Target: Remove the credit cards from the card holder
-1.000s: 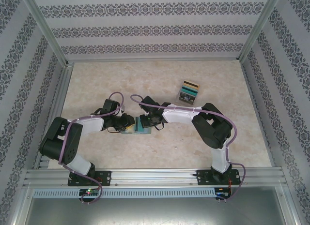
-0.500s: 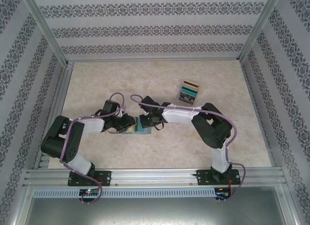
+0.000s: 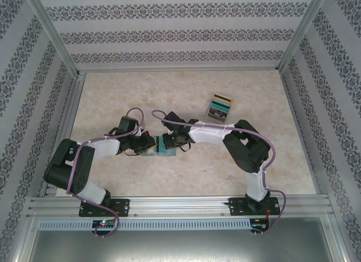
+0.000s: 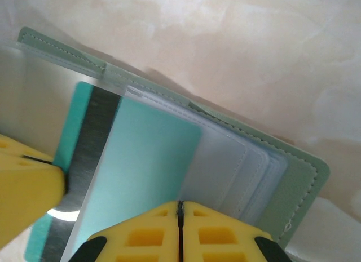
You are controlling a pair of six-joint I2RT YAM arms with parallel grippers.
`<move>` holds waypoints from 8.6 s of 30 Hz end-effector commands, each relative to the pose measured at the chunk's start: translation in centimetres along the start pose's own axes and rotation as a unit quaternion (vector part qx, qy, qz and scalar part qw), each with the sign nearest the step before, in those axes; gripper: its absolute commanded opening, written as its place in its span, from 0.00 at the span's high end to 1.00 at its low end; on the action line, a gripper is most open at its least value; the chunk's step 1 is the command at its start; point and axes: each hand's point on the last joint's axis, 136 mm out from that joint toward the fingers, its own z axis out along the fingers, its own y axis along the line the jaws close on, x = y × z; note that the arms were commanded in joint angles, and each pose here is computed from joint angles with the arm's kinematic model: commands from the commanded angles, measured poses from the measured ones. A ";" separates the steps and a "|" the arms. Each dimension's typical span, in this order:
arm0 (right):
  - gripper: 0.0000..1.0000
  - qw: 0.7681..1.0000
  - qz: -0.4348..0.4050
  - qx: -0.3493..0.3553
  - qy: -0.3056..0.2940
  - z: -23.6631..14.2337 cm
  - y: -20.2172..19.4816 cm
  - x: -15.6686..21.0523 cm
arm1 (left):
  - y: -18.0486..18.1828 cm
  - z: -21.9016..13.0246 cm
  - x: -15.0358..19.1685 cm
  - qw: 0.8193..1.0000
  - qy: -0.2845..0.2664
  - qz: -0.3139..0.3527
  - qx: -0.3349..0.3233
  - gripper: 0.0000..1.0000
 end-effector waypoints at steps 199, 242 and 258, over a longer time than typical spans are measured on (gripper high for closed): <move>1.00 0.883 -0.386 0.250 -0.092 -18.8 -22.1 -13.1 | -8.7 -8.7 -3.5 0.990 -0.078 0.039 0.110 0.01; 1.00 0.941 -0.318 0.100 -0.063 -13.7 -24.2 -11.2 | -8.0 -9.0 -3.6 0.992 -0.079 0.034 0.097 0.01; 1.00 0.936 -0.310 0.161 -0.049 -13.0 -26.8 -11.7 | -7.9 -8.8 -4.1 0.992 -0.081 0.030 0.097 0.01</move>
